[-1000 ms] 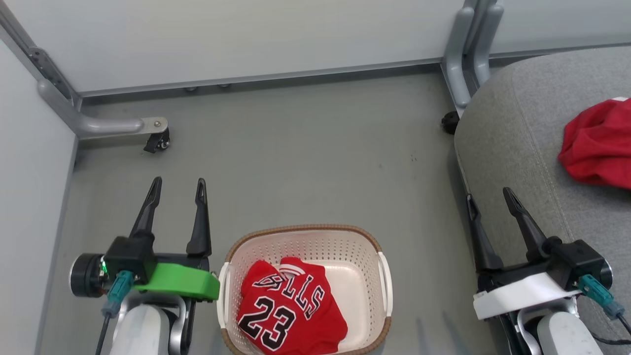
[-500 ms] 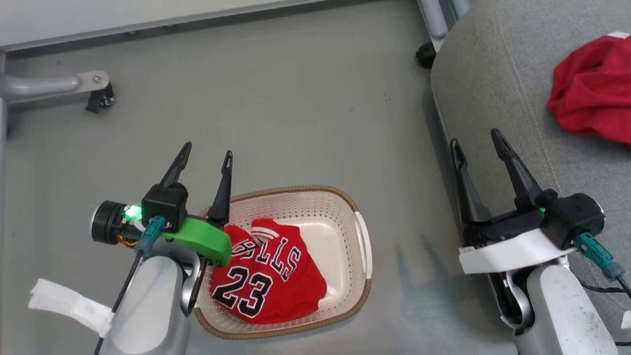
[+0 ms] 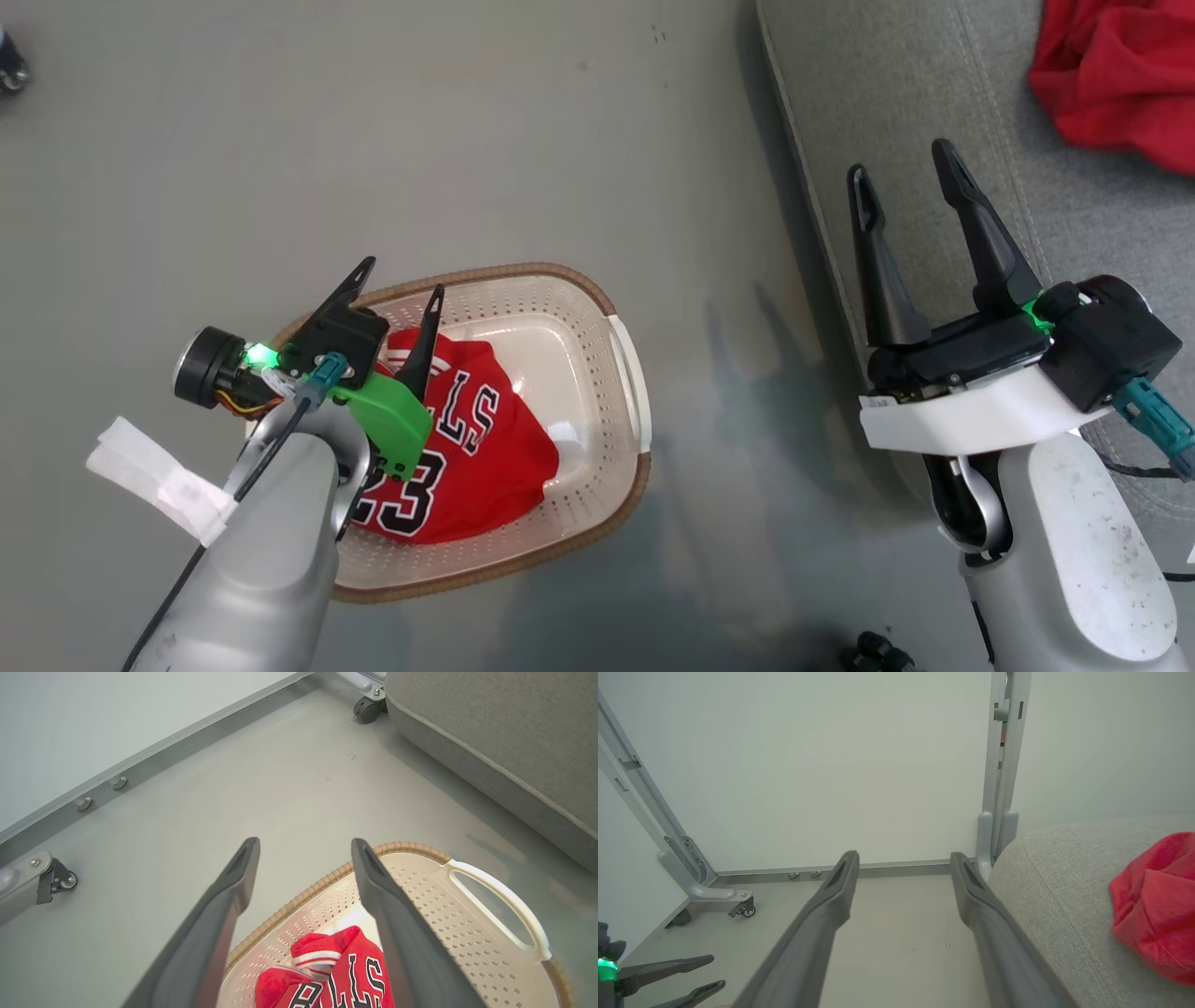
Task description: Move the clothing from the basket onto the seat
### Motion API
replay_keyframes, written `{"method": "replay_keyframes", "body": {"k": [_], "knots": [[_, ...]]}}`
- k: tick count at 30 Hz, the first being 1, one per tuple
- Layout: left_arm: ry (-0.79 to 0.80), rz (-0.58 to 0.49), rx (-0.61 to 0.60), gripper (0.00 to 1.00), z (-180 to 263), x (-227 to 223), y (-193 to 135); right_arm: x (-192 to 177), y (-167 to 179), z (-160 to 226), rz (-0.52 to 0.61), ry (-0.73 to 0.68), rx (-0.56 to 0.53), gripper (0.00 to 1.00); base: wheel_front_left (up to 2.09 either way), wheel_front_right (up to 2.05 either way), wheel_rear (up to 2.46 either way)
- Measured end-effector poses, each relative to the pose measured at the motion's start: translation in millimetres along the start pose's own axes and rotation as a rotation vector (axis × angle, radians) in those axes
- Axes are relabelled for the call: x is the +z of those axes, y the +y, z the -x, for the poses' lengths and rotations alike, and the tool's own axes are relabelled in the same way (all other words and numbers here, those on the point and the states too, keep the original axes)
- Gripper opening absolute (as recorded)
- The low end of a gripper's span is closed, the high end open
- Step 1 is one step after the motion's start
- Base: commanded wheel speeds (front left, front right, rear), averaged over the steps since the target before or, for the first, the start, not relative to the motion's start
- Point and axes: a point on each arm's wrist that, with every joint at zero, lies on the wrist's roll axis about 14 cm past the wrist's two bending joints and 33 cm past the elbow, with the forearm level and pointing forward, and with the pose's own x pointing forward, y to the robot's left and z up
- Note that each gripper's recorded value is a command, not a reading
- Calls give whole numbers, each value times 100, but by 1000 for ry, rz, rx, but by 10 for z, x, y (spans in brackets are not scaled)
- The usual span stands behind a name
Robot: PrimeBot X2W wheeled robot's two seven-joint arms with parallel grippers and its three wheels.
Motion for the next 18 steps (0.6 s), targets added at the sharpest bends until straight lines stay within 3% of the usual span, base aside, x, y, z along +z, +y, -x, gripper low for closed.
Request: {"method": "replay_keyframes", "body": {"k": [18], "knots": [[392,-58,-224,100,-366,-1501,-376,-643,-323,-111,26,117,-50,100,0,0,0]]}}
